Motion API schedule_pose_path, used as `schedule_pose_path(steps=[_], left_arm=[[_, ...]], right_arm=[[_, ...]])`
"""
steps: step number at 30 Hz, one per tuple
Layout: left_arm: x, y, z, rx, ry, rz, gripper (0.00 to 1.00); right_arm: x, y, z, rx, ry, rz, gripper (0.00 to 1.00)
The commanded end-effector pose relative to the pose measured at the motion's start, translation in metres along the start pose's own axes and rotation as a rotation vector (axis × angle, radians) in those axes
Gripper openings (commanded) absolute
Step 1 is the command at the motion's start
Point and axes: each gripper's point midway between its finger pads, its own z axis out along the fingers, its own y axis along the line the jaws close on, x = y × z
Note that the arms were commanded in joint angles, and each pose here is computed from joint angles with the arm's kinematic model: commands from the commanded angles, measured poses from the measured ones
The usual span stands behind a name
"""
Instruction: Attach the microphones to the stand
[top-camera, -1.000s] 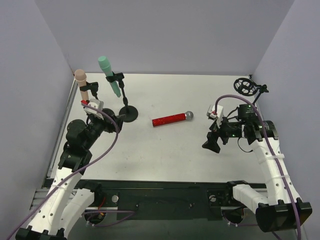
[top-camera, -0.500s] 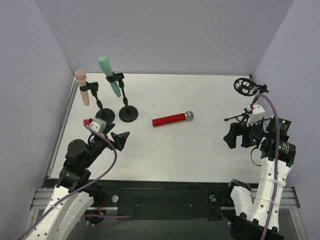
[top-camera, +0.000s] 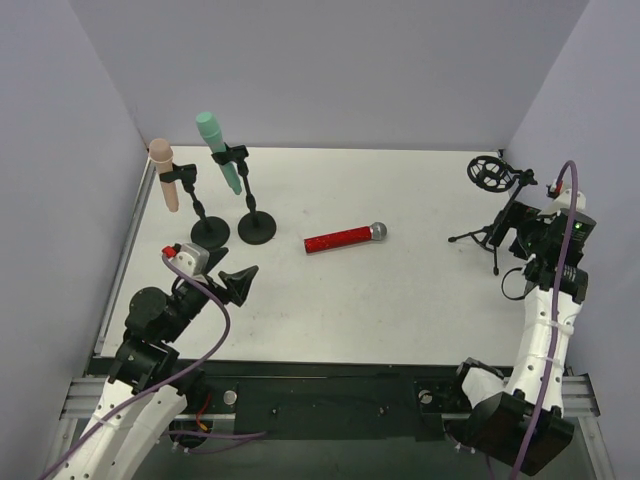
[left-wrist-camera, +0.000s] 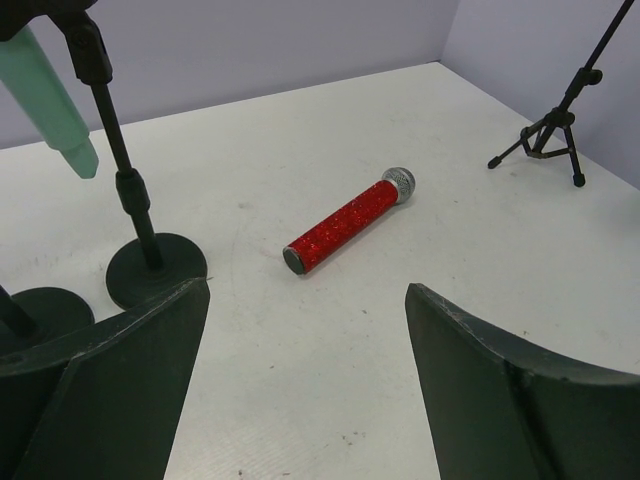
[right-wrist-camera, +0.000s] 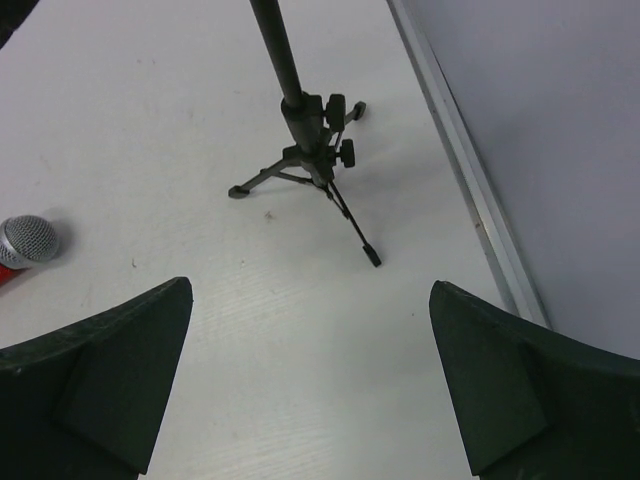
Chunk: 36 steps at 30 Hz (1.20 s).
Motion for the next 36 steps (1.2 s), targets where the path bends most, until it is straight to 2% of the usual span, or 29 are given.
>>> schedule_pose_path(steps=[1, 4, 9, 15, 20, 24, 25, 28, 29, 34, 36], left_arm=[[-0.005, 0.001, 0.0, -0.008, -0.017, 0.018, 0.91], [-0.003, 0.003, 0.001, -0.012, -0.01, 0.022, 0.91], [-0.001, 0.005, 0.003, -0.018, 0.003, 0.021, 0.91], [0.004, 0.007, 0.005, -0.028, 0.018, 0.022, 0.91], [0.006, 0.009, 0.007, -0.032, 0.029, 0.022, 0.91], [0.008, 0.008, 0.008, -0.024, 0.039, 0.023, 0.91], [0.008, 0.008, 0.008, -0.024, 0.039, 0.023, 0.91], [0.01, 0.009, 0.009, -0.025, 0.045, 0.024, 0.91], [0.009, 0.009, 0.009, -0.028, 0.044, 0.024, 0.91], [0.012, 0.011, 0.01, -0.032, 0.053, 0.024, 0.91], [0.011, 0.01, 0.01, -0.029, 0.052, 0.026, 0.91]], right_arm=[[-0.042, -0.003, 0.024, -0.012, -0.209, -0.06, 1.0], [-0.048, -0.007, 0.039, -0.011, -0.255, -0.129, 1.0], [-0.066, 0.0, 0.058, -0.071, -0.4, -0.137, 1.0], [-0.075, 0.009, 0.081, -0.137, -0.495, -0.151, 0.91], [-0.085, 0.002, 0.093, -0.106, -0.545, -0.184, 0.85], [-0.092, 0.0, 0.107, -0.105, -0.543, -0.166, 0.74], [-0.089, 0.001, 0.114, -0.122, -0.533, -0.165, 0.65], [-0.095, 0.006, 0.12, -0.15, -0.548, -0.167, 0.57], [-0.094, 0.006, 0.123, -0.158, -0.544, -0.17, 0.51], [-0.097, 0.009, 0.128, -0.173, -0.546, -0.183, 0.42], [-0.095, 0.012, 0.13, -0.193, -0.536, -0.197, 0.35]])
